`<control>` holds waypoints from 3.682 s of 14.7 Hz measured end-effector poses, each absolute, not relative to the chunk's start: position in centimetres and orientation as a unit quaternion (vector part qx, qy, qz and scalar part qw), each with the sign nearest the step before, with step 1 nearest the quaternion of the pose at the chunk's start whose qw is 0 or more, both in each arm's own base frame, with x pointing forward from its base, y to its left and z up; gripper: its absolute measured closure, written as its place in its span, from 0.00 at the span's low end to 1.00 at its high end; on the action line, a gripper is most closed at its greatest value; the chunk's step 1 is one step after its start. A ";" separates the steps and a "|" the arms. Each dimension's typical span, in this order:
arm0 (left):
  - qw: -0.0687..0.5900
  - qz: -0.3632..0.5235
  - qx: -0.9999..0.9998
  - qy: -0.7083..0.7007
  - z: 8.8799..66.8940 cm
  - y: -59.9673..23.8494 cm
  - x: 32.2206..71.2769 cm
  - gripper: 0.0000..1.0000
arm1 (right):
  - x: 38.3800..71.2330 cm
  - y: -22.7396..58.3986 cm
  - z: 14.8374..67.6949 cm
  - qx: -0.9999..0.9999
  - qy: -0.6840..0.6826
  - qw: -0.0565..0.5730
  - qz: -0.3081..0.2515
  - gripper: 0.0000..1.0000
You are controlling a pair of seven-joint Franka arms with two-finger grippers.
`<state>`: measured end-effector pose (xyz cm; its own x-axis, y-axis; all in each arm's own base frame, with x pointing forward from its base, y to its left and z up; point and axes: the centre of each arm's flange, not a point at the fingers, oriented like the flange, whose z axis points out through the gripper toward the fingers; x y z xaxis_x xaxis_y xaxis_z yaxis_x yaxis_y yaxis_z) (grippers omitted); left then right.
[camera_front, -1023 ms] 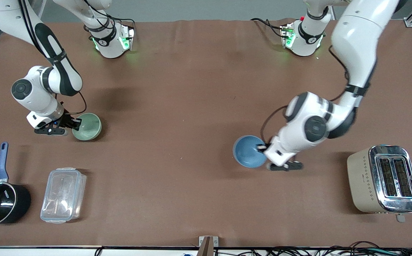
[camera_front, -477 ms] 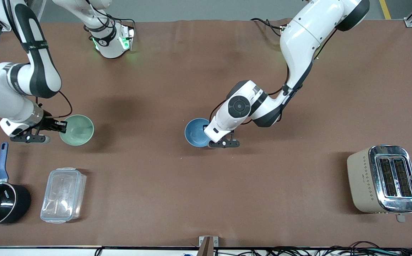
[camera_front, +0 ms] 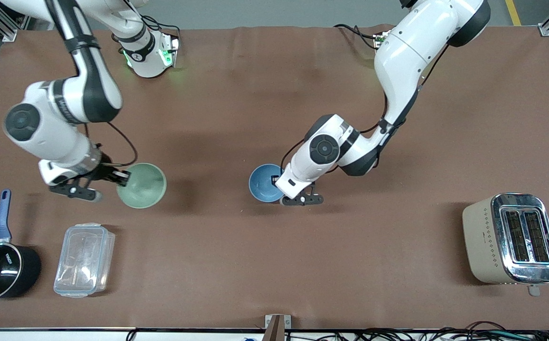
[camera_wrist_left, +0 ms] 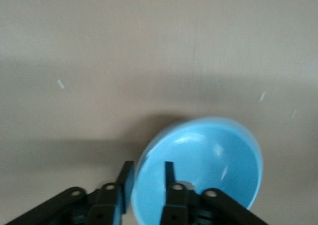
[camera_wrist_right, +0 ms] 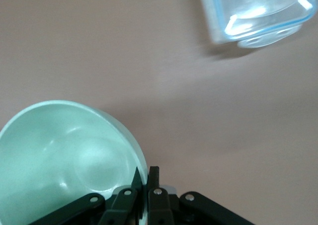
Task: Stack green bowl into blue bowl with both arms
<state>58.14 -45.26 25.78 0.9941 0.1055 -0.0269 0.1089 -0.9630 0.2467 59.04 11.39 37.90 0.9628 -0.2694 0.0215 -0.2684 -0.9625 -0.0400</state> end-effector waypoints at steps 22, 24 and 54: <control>-0.009 0.041 0.998 -0.040 66.7 -4.1 57.3 0.00 | 53.6 41.0 27.3 -0.966 0.250 0.068 0.003 0.95; 0.001 0.041 0.999 -0.032 67.3 -3.3 56.6 0.00 | 53.8 41.1 26.7 -0.966 0.250 0.066 0.004 0.95; 0.004 0.014 0.999 -0.048 66.0 -5.0 55.0 0.00 | 52.3 42.7 24.3 -0.967 0.248 0.052 0.010 0.70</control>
